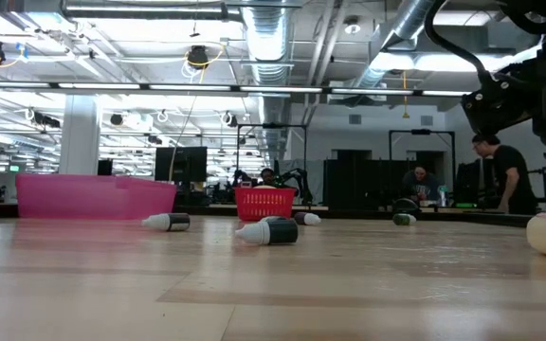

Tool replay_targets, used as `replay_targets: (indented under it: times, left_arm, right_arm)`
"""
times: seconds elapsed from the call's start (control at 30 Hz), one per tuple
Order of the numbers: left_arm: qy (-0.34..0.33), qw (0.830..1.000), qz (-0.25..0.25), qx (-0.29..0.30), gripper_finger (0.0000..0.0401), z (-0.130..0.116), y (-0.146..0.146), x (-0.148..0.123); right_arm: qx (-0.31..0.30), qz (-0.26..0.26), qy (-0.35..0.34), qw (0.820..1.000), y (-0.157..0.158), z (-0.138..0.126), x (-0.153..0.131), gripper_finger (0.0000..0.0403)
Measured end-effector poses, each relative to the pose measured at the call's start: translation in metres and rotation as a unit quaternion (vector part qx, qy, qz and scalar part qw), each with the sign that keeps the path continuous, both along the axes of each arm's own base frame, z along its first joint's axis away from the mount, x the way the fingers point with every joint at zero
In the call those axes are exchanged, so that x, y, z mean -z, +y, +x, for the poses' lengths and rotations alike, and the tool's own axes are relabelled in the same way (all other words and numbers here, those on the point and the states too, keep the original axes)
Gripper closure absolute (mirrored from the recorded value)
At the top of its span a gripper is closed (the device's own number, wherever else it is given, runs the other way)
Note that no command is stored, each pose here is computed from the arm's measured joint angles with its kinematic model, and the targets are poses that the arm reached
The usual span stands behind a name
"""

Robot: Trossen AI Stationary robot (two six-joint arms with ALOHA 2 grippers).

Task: Pick & Place Food Item
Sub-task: Put the pink donut into the red bin

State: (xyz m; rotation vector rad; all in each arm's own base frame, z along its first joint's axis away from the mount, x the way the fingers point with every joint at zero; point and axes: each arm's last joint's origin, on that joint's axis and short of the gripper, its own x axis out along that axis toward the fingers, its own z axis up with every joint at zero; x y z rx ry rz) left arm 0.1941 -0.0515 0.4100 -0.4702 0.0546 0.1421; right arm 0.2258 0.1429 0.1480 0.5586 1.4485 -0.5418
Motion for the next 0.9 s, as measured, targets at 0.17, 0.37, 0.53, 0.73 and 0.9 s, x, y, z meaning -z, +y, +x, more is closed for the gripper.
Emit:
replay_targets:
  times: [0.17, 0.37, 0.53, 0.73, 0.9]
  left_arm:
    - [0.000, 1.000, 0.000, 0.000, 0.0309, 0.0000, 0.0000, 0.0000]
    - [0.000, 1.000, 0.000, 0.000, 0.0309, 0.0000, 0.0000, 0.0000]
    - [-0.001, 1.000, 0.000, 0.000, 0.0309, 0.0000, 0.0000, -0.0001]
    - [-0.001, 1.000, 0.000, 0.000, 0.0309, 0.0000, 0.0000, -0.0001]
    - [-0.001, 1.000, 0.000, 0.000, 0.0309, 0.0000, 0.0000, -0.0001]
  right_arm:
    - [-0.001, 0.004, -0.004, 1.000, 0.0004, 0.0009, 0.0000, 0.0173]
    - [-0.005, 0.004, -0.004, 1.000, 0.0005, 0.0010, 0.0000, 0.0220]
    - [-0.009, 0.003, -0.005, 1.000, 0.0004, 0.0010, 0.0000, 0.0239]
    - [-0.005, 0.002, -0.006, 1.000, 0.0004, 0.0012, -0.0001, 0.0244]
    - [0.003, 0.003, -0.010, 1.000, 0.0007, 0.0018, 0.0000, 0.0244]
